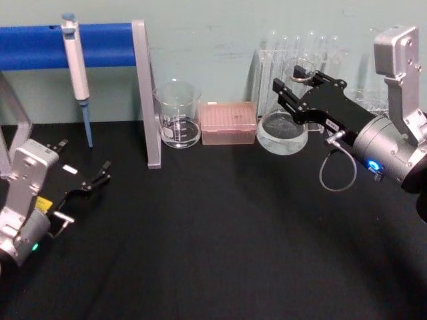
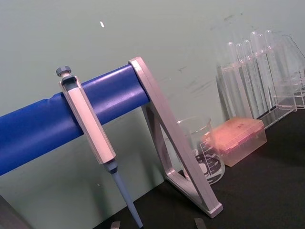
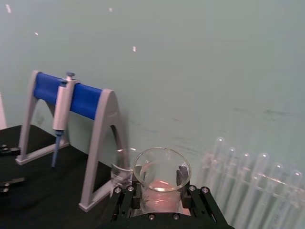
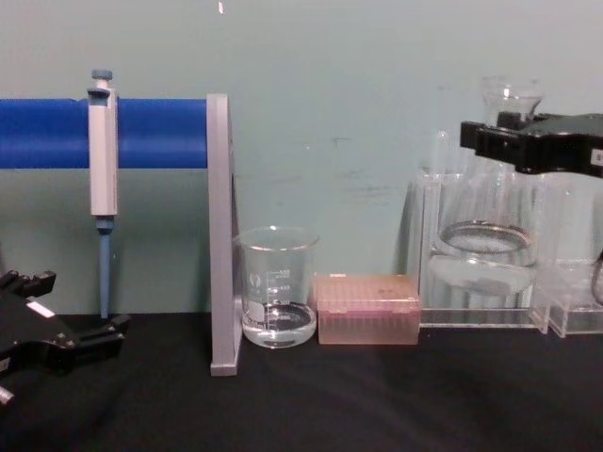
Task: Grasp the erlenmeyer flask with one hand, shake it three times, then place it back.
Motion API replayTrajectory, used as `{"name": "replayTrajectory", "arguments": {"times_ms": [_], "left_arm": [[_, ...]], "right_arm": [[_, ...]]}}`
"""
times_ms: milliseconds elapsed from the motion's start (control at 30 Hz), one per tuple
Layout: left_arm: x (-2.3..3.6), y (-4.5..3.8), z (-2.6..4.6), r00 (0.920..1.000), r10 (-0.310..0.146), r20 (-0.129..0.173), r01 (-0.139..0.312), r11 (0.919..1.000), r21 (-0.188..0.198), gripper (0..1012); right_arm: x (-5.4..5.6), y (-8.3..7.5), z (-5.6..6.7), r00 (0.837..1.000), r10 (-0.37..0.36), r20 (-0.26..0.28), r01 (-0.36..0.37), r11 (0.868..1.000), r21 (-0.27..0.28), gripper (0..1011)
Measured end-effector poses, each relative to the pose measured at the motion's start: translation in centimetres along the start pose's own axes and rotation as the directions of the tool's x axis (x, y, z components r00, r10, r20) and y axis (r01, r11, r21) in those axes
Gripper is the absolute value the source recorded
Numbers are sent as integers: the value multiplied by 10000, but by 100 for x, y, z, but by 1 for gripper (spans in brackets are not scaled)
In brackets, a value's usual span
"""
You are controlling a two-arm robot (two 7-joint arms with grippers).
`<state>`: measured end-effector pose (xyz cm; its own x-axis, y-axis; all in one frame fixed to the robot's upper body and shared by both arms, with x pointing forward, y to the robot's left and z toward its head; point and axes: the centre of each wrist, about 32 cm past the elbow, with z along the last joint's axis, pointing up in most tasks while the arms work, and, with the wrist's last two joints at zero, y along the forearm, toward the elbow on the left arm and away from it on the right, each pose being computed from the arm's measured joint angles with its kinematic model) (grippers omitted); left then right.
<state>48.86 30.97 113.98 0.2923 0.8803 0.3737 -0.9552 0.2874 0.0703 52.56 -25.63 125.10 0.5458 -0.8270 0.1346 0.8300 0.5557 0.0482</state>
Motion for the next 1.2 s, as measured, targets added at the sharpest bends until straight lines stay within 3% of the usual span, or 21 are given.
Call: {"name": "replayTrajectory", "arguments": {"times_ms": [367,667,900,1200], "left_arm": [[0,0,0,10000,0,0,0,10000,0,1001],[0,0,0,10000,0,0,0,10000,1,1001],[0,0,0,10000,0,-1,0,10000,0,1001],[0,0,0,10000,1,0,-1,10000,0,1001]], "right_arm": [[75,-3,-24,9984,-562,-22,562,9982,-192,450],[66,-11,-43,9982,-595,-34,594,9979,-256,450],[1,-20,-34,9998,-201,-68,199,9995,-226,450],[-189,-39,-19,9950,995,-88,-997,9948,-205,451]]}}
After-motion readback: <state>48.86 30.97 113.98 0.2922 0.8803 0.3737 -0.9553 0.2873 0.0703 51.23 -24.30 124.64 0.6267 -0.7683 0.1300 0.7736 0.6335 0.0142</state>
